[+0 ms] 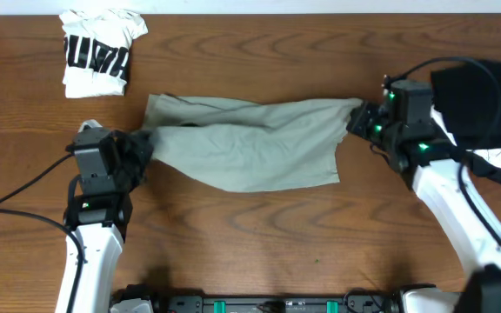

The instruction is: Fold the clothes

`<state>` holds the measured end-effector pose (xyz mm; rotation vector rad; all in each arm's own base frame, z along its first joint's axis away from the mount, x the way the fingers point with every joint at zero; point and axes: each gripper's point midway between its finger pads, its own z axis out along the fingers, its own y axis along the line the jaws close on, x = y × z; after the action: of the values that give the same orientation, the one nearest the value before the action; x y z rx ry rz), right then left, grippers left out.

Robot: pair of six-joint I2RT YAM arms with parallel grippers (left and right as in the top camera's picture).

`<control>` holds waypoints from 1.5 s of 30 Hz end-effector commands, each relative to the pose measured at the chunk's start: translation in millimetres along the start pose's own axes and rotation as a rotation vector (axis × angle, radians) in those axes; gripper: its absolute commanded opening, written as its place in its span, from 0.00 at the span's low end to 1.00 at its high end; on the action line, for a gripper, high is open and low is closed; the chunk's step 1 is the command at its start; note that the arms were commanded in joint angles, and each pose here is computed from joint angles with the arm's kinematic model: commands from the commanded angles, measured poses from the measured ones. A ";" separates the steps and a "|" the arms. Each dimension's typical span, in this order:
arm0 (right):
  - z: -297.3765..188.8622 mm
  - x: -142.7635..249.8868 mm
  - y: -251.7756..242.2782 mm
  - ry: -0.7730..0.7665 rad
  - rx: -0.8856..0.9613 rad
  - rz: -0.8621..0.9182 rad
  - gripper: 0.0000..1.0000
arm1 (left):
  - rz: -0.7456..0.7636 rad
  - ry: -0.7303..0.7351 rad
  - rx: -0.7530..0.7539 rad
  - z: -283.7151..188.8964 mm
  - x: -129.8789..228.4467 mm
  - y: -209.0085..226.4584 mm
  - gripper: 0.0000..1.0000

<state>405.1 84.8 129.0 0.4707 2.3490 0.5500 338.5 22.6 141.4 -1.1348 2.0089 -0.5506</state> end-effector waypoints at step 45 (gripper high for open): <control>22.1 161.4 -59.4 0.546 0.283 -0.021 0.63 | -0.023 0.044 -0.251 46.9 12.7 59.8 0.06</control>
<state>299.4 111.6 4.4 0.4389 2.9598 0.3855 335.8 37.7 62.9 -1.2930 2.1707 -0.3562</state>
